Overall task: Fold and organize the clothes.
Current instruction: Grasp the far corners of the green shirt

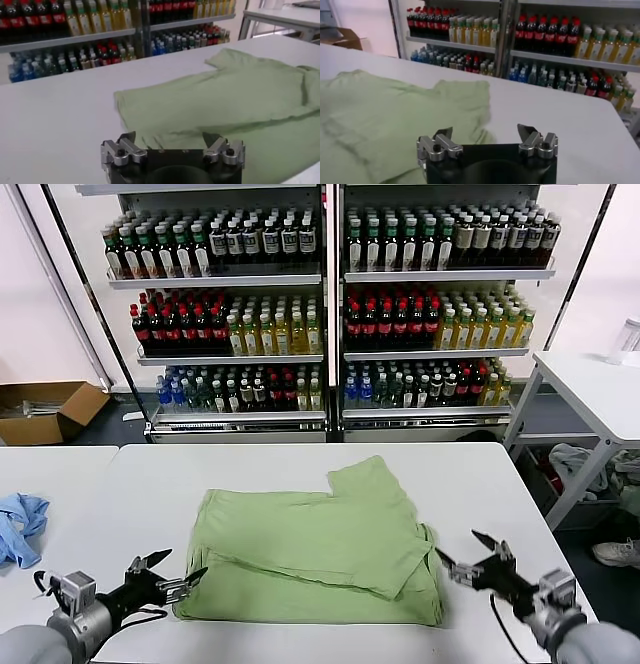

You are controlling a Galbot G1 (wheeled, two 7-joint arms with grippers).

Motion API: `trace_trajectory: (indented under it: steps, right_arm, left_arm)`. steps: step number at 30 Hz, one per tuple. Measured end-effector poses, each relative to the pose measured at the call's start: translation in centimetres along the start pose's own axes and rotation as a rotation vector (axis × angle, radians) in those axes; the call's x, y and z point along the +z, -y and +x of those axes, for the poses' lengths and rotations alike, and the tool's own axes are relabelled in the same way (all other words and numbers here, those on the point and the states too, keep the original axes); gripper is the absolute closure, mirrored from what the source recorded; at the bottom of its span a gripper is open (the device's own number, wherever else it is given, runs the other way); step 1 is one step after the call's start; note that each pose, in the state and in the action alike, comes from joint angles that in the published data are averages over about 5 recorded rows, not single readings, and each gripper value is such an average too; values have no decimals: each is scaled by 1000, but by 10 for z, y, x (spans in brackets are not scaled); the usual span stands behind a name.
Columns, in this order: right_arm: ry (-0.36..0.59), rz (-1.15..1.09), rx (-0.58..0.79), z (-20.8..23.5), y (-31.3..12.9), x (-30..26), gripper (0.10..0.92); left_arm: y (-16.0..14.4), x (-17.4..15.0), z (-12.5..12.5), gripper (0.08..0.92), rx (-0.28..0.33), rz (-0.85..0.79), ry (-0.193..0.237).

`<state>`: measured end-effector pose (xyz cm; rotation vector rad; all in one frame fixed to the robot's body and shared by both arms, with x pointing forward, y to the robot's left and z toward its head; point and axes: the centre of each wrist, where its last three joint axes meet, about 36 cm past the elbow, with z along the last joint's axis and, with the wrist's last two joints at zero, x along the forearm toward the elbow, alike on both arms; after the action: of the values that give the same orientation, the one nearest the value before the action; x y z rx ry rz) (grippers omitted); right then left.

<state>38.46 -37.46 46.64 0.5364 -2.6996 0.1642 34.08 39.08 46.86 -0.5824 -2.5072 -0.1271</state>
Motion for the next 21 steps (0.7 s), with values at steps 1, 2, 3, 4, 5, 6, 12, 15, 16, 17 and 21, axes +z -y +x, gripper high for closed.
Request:
trace_trajectory:
  steps: [1,2,3,4,5,6,12,15,16,17,21]
  right_arm:
    - [5,-2,-3,-7,5,-3,200]
    - [9,-4,-7,-15,10,-6,200]
    - [13,-6,-12,-23,14,-9,200]
    - [17,-7,-18,-31,18,-12,200]
    - [20,-9,-24,-40,21,-15,200]
    - [21,-12,-31,-49,25,-18,200]
    - [16,-19,-77,-104,38,-33,200]
    - [13,-17,-97,-131,41,-40,200]
    - [12,-17,-102,-140,42,-42,200]
    - [9,-16,-108,-149,43,-44,200]
    - [-9,-10,-126,-181,46,-52,200]
  left_arm:
    - [-3,-2,-4,177,7,1,4]
    - [-7,-3,-9,177,14,4,8]
    - [-10,-4,-14,177,20,8,12]
    - [-14,-5,-20,177,25,12,15]
    - [-18,-6,-26,177,29,17,18]
    - [-22,-7,-32,177,32,23,20]
    - [-47,-14,-72,177,40,47,23]
    - [-58,-20,-92,177,41,54,23]
    - [-62,-23,-99,177,41,56,24]
    - [-65,-25,-105,177,42,57,25]
    - [-78,-36,-129,177,39,61,24]
